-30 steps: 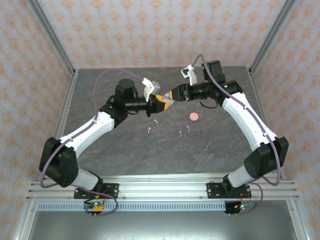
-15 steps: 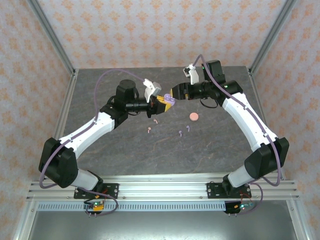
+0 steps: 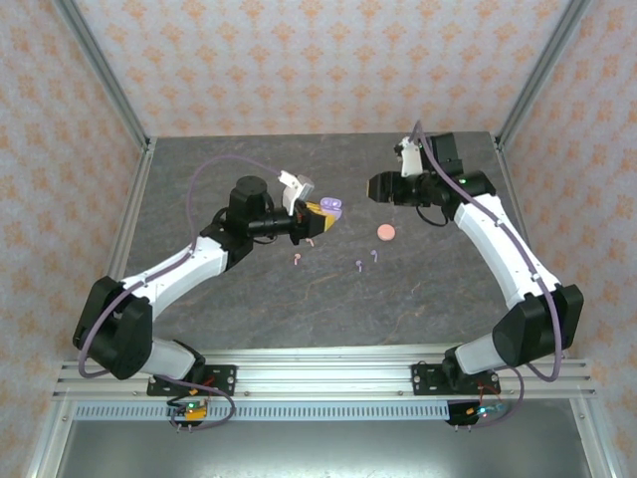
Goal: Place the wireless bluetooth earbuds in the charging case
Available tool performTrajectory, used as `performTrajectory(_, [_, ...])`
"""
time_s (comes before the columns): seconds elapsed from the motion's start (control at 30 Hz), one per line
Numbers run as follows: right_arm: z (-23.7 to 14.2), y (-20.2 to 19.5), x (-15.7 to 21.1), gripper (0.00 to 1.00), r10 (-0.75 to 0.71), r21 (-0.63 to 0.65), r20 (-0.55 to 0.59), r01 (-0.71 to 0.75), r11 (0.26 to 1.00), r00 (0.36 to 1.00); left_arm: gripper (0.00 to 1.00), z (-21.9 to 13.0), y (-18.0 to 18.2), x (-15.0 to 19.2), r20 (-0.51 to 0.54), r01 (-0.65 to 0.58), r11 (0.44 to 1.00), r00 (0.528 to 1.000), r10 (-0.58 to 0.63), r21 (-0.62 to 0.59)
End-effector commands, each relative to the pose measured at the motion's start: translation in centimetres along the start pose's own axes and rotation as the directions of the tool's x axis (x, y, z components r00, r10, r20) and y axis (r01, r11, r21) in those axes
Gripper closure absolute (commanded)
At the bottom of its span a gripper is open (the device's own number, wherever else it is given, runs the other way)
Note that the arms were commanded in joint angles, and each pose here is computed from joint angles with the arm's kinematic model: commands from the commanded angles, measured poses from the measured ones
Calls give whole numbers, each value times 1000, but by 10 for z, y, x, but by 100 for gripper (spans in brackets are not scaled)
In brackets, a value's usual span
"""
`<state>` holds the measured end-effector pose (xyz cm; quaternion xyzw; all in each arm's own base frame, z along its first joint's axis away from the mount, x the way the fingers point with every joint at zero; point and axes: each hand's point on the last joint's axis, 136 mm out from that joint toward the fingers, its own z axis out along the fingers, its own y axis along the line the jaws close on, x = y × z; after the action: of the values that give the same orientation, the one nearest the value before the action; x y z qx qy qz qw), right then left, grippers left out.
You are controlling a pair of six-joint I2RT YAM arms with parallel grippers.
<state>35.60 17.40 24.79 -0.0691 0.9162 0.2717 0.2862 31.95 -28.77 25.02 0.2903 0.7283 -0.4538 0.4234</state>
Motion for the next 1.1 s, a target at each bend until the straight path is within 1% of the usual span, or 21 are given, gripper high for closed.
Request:
performTrajectory(0.0, [15,-25,34,44,59,88,-103,-50,995,993,98,-12,-14,-24,101,-40,999,994,40,-3])
performTrajectory(0.17, [36,-46,77,49,148,139,-207,-120,983,967,98,-19,-18,-18,105,-31,999,994,34,-33])
performTrajectory(0.33, [55,-67,111,57,230,198,-257,-182,963,939,98,-24,-21,-13,104,-27,999,994,32,-47])
performTrajectory(0.43, [67,-73,127,61,257,208,-288,-202,957,923,98,-25,-21,-10,99,-27,998,995,33,-58])
performTrajectory(0.57, [83,-79,136,65,277,222,-301,-216,951,912,98,-26,-20,-6,87,-24,997,996,30,-67])
performTrajectory(0.73, [100,-85,133,66,288,231,-282,-226,946,915,98,-27,-20,-7,87,-23,997,996,29,-70])
performTrajectory(0.8, [105,-92,131,66,296,260,-269,-226,939,917,98,-27,-21,-7,85,-21,997,996,27,-71])
performTrajectory(1.07, [118,-103,133,67,306,344,-282,-203,917,909,98,-25,-18,-5,77,-12,997,997,18,-76])
